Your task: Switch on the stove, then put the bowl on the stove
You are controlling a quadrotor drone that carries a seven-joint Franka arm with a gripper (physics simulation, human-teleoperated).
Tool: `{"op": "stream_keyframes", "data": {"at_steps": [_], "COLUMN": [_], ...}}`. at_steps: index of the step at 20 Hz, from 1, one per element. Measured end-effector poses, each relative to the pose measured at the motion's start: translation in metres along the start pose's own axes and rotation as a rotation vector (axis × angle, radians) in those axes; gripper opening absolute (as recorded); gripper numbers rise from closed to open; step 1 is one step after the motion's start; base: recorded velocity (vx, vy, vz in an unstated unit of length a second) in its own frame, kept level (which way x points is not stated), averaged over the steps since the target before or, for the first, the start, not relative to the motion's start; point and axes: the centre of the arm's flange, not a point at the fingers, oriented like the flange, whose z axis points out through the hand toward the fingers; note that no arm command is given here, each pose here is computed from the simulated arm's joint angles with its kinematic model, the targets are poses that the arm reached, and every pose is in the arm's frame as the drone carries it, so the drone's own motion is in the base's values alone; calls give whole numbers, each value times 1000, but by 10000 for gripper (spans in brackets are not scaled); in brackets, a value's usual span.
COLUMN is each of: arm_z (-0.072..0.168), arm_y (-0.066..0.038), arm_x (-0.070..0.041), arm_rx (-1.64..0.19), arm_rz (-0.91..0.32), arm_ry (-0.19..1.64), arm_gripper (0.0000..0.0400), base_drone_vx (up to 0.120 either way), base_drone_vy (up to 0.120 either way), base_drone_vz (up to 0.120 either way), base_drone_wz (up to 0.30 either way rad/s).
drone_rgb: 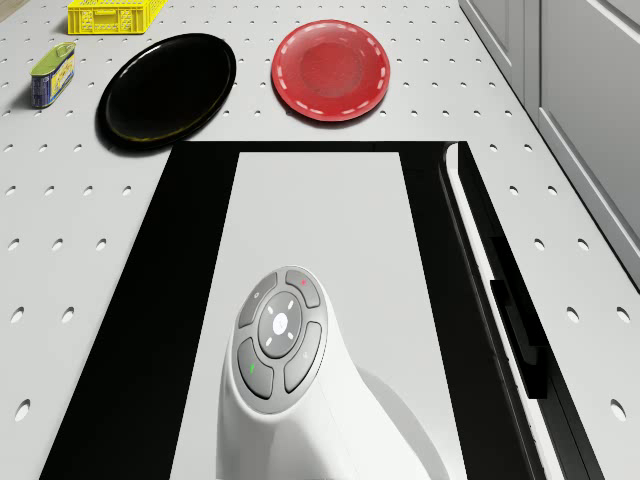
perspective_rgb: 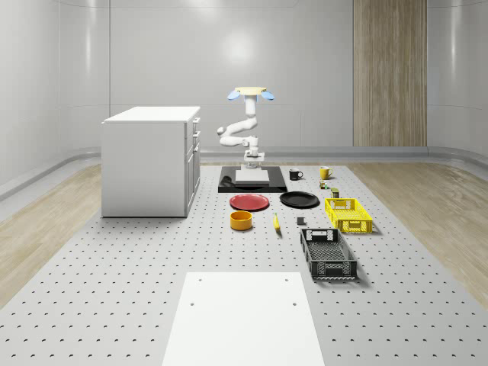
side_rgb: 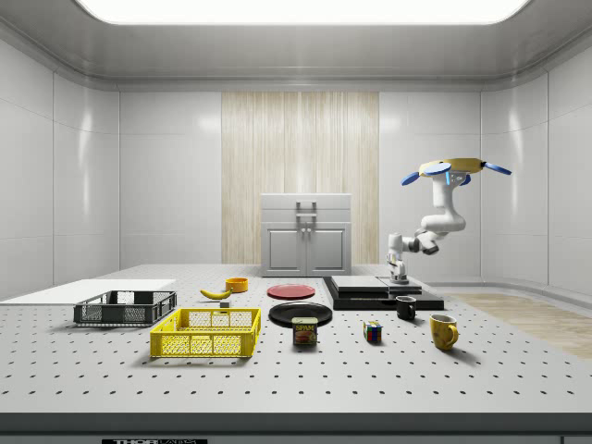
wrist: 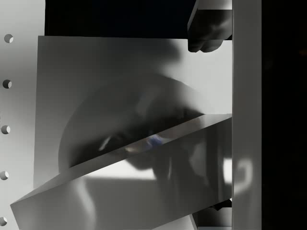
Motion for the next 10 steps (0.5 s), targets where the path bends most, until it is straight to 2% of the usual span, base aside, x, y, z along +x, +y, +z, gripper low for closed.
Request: {"op": "stream_keyframes", "data": {"at_steps": [5, 10], "arm_z": [0, -1], "arm_y": [-14, -21], "arm_x": [-15, -22], "arm_rx": [-1, -2], "arm_rz": [13, 18], "arm_ry": [1, 1], "arm_gripper": [400, 400], "base_drone_vx": [0, 0], "base_drone_vy": [0, 0], "base_drone_vz": [0, 0], "base_drone_wz": [0, 0]}}
